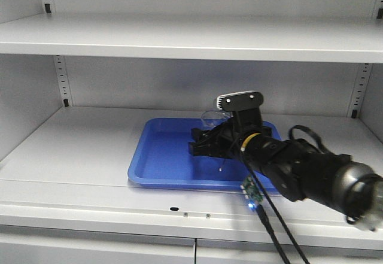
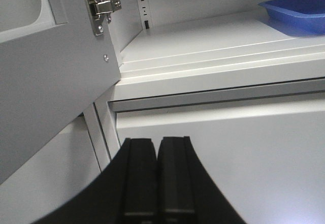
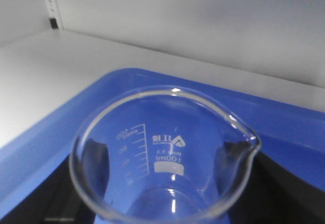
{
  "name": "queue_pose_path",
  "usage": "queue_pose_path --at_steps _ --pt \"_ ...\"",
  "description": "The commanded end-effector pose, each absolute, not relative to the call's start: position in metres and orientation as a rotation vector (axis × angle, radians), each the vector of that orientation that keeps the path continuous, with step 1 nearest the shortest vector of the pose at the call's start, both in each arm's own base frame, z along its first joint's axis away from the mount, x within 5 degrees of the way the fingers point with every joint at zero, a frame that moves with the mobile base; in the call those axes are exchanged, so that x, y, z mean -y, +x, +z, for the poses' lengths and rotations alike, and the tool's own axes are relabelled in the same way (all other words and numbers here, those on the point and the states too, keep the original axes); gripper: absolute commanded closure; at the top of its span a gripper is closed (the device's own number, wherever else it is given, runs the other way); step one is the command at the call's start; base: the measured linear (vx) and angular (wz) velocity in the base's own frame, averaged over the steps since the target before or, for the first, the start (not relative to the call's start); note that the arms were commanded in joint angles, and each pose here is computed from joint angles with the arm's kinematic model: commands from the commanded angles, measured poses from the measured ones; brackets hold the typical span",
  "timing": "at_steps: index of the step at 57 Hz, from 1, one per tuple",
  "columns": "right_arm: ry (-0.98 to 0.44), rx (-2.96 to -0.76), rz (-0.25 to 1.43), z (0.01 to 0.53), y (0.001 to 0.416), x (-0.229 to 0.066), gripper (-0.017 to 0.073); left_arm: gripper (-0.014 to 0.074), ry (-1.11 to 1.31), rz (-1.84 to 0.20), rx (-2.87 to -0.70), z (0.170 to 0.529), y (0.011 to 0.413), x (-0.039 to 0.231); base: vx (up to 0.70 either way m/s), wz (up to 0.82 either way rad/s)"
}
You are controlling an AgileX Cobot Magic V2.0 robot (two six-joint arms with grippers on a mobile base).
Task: Pick beaker and place in left cabinet
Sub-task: 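Lower the beaker onto the blue tray and open the right gripper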
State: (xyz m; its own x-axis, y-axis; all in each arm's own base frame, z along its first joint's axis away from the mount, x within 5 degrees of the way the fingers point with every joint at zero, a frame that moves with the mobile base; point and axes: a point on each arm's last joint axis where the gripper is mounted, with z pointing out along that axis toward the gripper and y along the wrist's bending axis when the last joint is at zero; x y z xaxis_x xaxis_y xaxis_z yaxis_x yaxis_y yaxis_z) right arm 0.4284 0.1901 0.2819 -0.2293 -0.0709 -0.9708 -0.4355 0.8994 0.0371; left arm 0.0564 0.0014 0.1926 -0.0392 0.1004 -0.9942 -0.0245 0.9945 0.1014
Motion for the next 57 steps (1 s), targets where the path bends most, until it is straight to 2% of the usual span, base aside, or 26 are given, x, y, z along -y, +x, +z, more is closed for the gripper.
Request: queue_pose_path --at_steps 1,25,36,45,57 --pt "-0.394 -1.63 0.368 0.319 0.435 -0.193 0.056 0.06 0.046 0.103 -1.491 0.207 0.055 -0.002 0.0 0.0" --pt "-0.403 -1.721 0.347 0.284 0.448 -0.198 0.054 0.06 0.046 0.103 -1.491 0.207 0.055 -0.002 0.0 0.0" --pt "-0.401 -1.744 0.339 0.281 0.449 -0.198 0.0477 0.06 0.046 0.103 -1.491 0.207 0.055 -0.002 0.0 0.0" --pt "-0.402 -1.744 0.34 0.281 0.448 -0.199 0.033 0.06 0.046 0.103 -1.491 0.207 0.055 -0.002 0.0 0.0" --pt "-0.402 -1.744 0.34 0.281 0.448 -0.199 0.0013 0.06 0.046 0.103 -1.491 0.207 0.055 -0.002 0.0 0.0"
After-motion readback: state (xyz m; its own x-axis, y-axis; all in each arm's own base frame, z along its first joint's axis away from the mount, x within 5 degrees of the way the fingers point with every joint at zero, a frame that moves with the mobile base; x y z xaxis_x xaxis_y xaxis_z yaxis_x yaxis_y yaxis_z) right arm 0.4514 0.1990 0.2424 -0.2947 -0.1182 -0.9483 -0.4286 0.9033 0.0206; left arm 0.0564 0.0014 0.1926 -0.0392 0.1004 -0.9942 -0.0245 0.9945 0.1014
